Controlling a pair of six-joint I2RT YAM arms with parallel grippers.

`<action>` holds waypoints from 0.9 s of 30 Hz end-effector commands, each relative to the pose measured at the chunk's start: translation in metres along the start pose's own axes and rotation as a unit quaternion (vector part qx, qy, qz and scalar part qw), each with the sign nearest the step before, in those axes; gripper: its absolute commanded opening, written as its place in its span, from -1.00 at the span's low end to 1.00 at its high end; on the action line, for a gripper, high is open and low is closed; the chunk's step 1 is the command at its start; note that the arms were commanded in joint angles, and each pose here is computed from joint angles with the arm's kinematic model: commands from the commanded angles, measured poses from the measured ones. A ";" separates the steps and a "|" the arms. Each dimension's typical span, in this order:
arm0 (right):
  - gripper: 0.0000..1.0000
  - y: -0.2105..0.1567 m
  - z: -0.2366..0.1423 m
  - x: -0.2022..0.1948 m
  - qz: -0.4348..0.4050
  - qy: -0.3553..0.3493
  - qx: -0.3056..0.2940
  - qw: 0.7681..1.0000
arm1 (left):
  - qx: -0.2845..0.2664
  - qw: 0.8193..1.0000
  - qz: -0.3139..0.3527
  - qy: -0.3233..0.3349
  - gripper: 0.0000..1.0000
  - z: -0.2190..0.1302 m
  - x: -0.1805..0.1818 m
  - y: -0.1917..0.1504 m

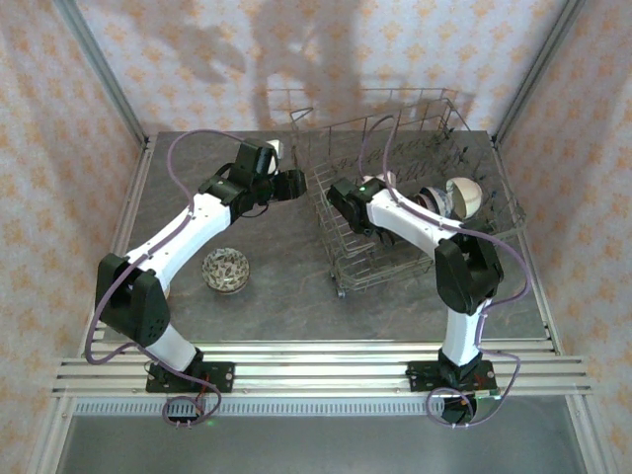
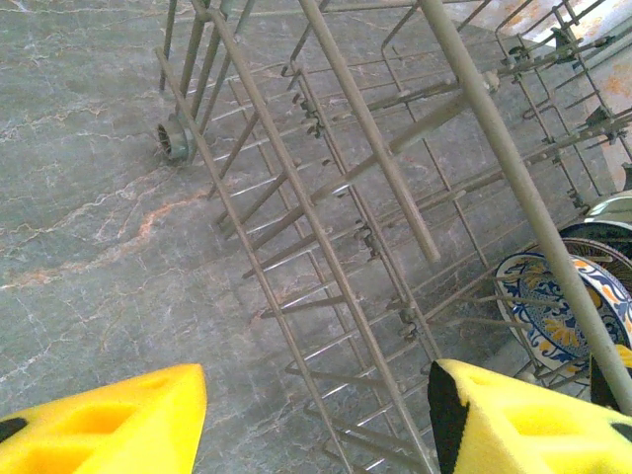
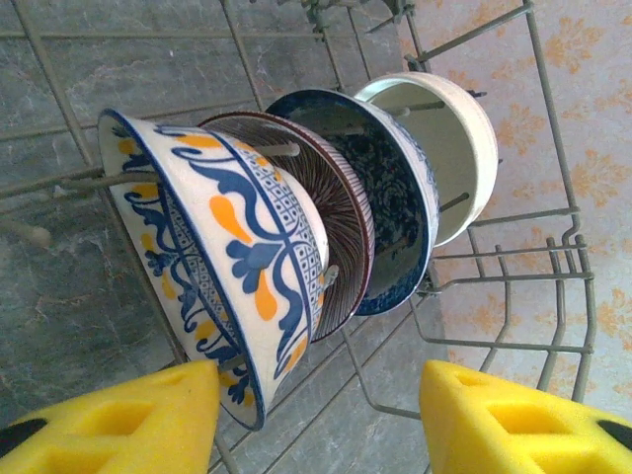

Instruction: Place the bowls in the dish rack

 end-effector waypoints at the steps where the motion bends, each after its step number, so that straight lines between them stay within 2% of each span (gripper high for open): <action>1: 0.10 0.009 -0.011 -0.008 0.016 0.019 -0.011 1.000 | -0.016 1.000 -0.005 -0.002 0.25 -0.013 0.000 0.005; 8: 0.12 0.016 -0.029 -0.022 0.047 0.091 -0.026 0.994 | -0.009 0.998 0.020 0.058 0.26 -0.025 0.017 0.006; 14: 0.13 0.018 -0.033 -0.030 0.059 0.118 -0.026 0.991 | -0.025 0.995 0.017 0.094 0.28 -0.047 0.034 0.008; 22: 0.13 0.035 -0.047 -0.047 0.103 0.209 -0.048 0.971 | 0.012 0.974 -0.027 0.226 0.30 -0.085 0.088 -0.017; 27: 0.13 0.038 -0.052 -0.045 0.089 0.245 -0.047 0.964 | 0.039 0.950 -0.061 0.304 0.30 -0.121 0.111 -0.044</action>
Point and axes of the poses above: each hand's point on the last joint's axis, 136 mm out from that joint toward the fingers, its own z axis out along the fingers, its own x axis along the line the jaws close on, y = z × x, the point moved 6 cm from there along -z, back along the fingers, and after that the axes turned 5 degrees about -z, right-handed, at the moved point
